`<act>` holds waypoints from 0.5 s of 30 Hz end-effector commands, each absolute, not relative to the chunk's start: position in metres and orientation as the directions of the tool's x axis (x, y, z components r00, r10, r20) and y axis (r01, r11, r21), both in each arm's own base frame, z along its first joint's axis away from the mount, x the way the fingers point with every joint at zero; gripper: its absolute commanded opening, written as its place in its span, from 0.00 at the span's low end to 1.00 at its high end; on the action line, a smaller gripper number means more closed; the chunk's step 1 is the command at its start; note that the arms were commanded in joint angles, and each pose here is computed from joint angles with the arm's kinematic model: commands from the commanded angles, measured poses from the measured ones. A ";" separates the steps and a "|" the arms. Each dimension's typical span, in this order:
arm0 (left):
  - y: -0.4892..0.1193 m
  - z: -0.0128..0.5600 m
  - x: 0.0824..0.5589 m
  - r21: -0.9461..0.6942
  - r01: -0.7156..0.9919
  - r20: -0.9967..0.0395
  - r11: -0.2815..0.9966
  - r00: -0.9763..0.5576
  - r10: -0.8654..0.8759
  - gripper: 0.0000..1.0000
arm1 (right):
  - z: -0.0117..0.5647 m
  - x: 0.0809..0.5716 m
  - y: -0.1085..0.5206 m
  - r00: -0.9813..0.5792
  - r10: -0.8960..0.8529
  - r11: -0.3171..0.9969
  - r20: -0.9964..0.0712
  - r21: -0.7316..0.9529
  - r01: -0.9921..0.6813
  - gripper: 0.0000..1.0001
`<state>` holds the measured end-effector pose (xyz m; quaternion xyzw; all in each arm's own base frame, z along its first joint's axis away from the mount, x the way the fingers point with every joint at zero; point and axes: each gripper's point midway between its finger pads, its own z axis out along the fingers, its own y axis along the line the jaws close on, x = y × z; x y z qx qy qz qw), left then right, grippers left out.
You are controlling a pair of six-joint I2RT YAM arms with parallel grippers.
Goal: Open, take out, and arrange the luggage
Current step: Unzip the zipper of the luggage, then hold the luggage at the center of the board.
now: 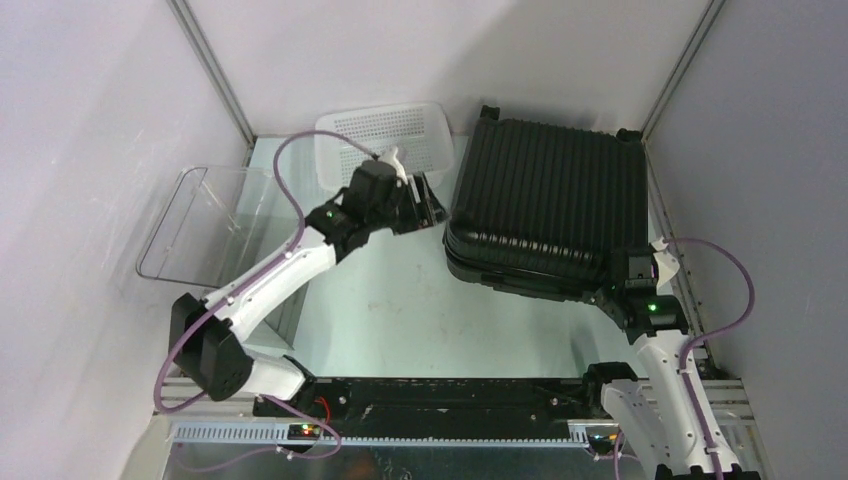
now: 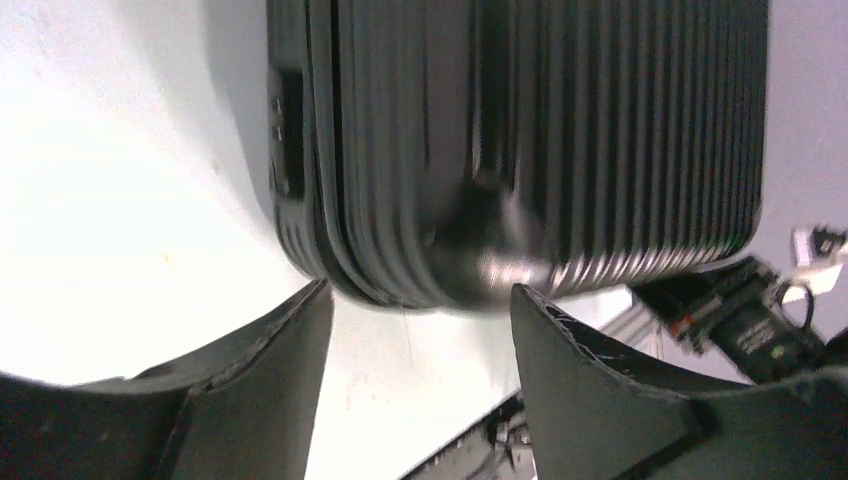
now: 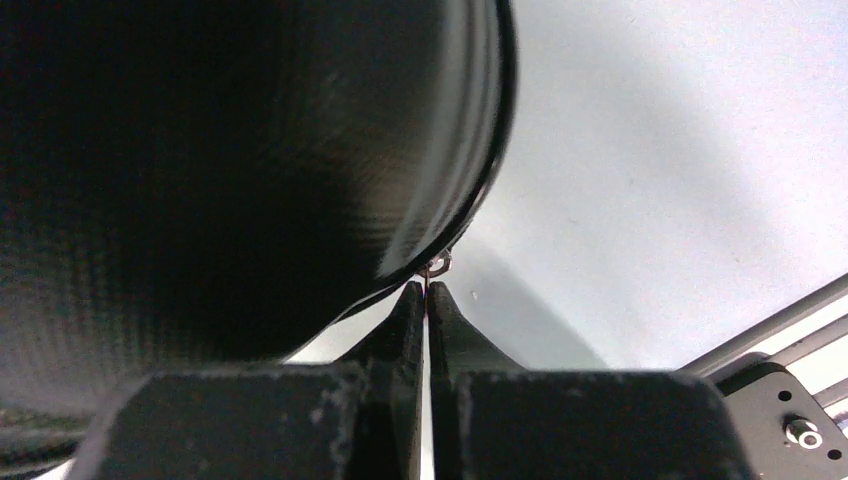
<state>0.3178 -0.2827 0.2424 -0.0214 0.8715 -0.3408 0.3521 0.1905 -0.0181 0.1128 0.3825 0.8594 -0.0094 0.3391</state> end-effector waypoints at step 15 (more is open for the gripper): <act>-0.341 0.180 0.252 -0.878 -0.110 -0.198 0.466 -0.802 -0.563 0.59 | 0.130 0.205 -0.003 -0.415 0.651 0.717 -0.636 0.336 0.611 0.00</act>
